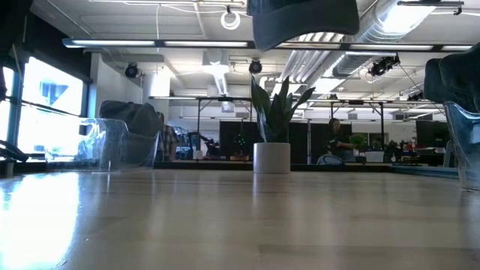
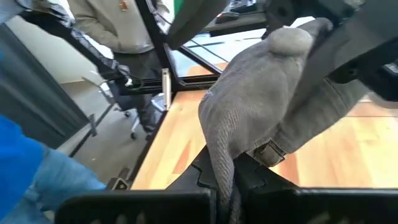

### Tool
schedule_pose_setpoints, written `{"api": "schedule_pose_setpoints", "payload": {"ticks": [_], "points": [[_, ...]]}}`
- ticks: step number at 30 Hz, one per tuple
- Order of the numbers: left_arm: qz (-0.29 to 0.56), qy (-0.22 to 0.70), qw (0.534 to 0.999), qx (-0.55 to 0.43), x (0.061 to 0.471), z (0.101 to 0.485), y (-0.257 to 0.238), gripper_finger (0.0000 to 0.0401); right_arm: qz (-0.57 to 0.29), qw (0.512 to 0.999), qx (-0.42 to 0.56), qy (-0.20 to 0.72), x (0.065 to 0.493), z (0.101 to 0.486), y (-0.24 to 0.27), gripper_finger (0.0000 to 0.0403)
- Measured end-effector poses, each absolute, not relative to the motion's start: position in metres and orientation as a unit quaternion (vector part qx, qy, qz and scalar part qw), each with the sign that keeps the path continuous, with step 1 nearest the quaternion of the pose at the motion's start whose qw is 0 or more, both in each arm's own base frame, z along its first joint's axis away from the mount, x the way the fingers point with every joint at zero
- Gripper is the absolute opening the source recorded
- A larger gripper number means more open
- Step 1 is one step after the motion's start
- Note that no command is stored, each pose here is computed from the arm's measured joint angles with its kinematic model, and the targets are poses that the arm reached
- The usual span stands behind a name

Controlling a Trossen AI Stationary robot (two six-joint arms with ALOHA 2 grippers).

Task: Pick & Place hat
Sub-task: Put the gray cap into the top transparent bin

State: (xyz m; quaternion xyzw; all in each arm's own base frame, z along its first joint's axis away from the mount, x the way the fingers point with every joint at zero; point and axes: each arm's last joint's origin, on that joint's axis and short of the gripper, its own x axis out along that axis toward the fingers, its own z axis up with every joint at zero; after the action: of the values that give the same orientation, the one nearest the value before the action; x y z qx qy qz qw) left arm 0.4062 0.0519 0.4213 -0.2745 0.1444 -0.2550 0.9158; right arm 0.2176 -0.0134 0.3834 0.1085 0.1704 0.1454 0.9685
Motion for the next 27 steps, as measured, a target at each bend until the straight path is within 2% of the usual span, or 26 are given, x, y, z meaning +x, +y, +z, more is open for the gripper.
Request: {"api": "schedule_pose_setpoints", "payload": {"ticks": [5, 8, 12, 20, 23, 27], "points": [[-0.255, 0.145, 0.917, -0.270, 0.4067, 0.4211, 0.0488, 0.0228, 0.140, 0.969, 0.107, 0.171, 0.2177, 0.3833, -0.0137, 0.0000], [-0.254, 0.145, 0.919, -0.265, 0.4067, 0.4207, 0.0495, 0.0206, 0.140, 0.969, 0.107, 0.170, 0.2177, 0.3833, -0.0137, 0.0000], [-0.257, 0.145, 0.918, -0.264, 0.4066, 0.4206, 0.0498, 0.0152, 0.140, 0.970, 0.106, 0.170, 0.2177, 0.3833, -0.0137, 0.0000], [-0.272, 0.146, 0.916, -0.258, 0.4065, 0.4203, 0.0493, 0.0012, 0.141, 0.970, 0.104, 0.167, 0.2178, 0.3838, -0.0137, 0.0002], [-0.276, 0.144, 0.917, -0.251, 0.4064, 0.4205, 0.0492, 0.0013, 0.132, 0.972, 0.103, 0.166, 0.2181, 0.3840, -0.0142, 0.0018], [-0.300, 0.146, 0.909, -0.251, 0.4024, 0.4230, 0.0540, 0.0004, 0.115, 0.976, 0.101, 0.156, 0.2176, 0.3862, -0.0151, 0.0068]]}}
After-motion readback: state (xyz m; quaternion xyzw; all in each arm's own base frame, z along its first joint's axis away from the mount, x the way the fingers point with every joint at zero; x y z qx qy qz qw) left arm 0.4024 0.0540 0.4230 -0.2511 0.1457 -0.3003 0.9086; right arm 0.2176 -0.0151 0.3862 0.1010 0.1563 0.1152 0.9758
